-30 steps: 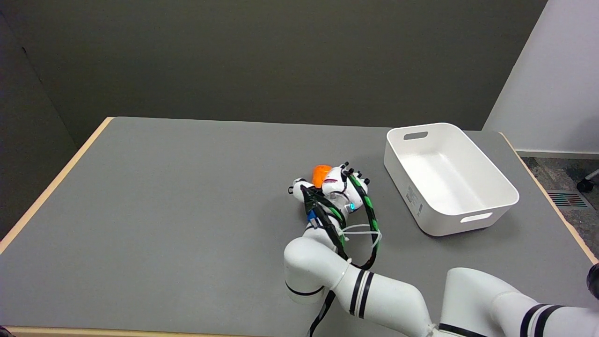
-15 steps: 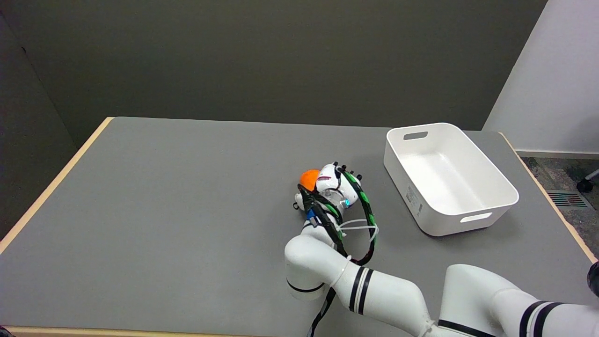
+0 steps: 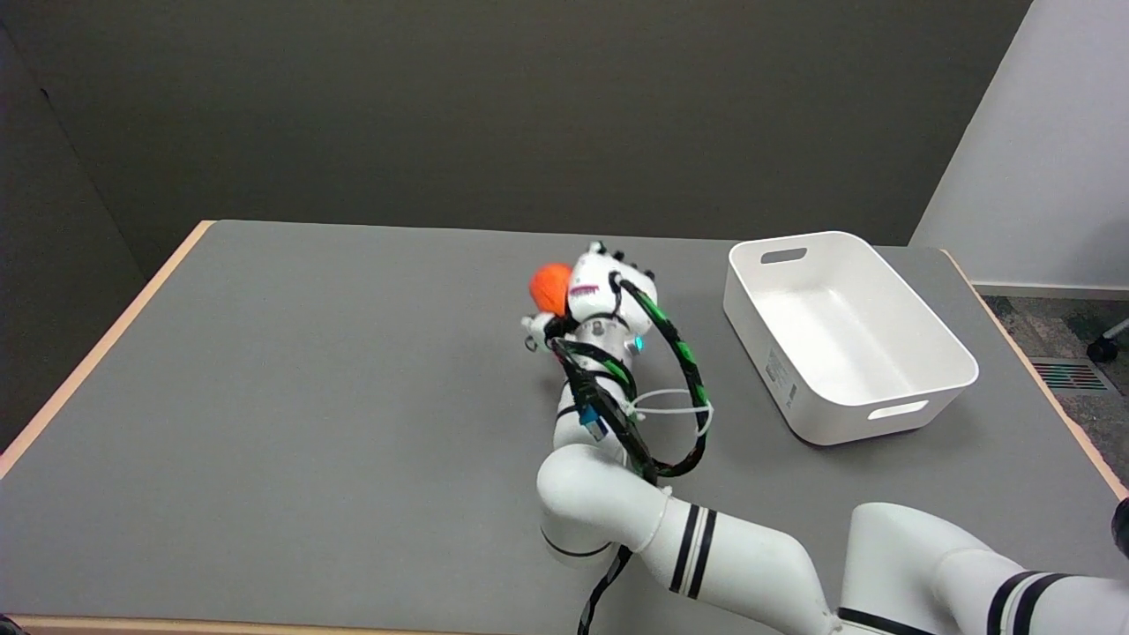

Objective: Pick up mango.

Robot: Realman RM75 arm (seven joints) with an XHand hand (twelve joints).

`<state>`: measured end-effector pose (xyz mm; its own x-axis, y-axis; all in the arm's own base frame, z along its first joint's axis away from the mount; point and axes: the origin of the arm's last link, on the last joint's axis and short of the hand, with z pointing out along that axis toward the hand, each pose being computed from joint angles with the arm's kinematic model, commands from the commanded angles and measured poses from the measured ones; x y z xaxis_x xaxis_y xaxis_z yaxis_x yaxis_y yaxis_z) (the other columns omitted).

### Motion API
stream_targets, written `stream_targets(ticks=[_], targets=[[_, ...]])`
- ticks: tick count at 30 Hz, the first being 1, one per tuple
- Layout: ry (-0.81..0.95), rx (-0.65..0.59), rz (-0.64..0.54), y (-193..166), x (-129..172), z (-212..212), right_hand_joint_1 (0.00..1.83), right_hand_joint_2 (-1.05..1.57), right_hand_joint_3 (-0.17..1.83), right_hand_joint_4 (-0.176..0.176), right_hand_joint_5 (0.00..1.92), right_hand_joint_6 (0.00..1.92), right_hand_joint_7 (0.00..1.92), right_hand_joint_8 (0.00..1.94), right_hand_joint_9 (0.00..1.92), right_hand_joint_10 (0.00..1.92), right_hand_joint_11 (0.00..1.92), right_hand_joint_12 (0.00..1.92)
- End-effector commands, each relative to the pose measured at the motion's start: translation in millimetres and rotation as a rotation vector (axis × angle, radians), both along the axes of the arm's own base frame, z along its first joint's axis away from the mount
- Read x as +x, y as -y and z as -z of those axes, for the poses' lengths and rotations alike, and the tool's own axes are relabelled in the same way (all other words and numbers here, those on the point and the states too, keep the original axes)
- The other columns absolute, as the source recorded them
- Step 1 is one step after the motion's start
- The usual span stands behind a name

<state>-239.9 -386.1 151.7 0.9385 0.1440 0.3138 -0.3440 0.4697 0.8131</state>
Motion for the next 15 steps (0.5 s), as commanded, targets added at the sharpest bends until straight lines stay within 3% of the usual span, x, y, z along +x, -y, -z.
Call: stream_targets(ticks=[1, 15], targets=[[-0.113, 0.011, -0.363, -26.9, 99.8, -35.4, 1.04, 1.12, 0.4, -0.176, 0.64, 1.55, 0.72, 1.94, 1.12, 1.92, 1.03, 1.92], [-0.065, -0.127, -0.062, -16.6, 65.8, -200.6, 1.04, 1.13, 0.39, -0.176, 0.64, 1.56, 0.6, 1.94, 1.07, 1.92, 0.95, 1.92]])
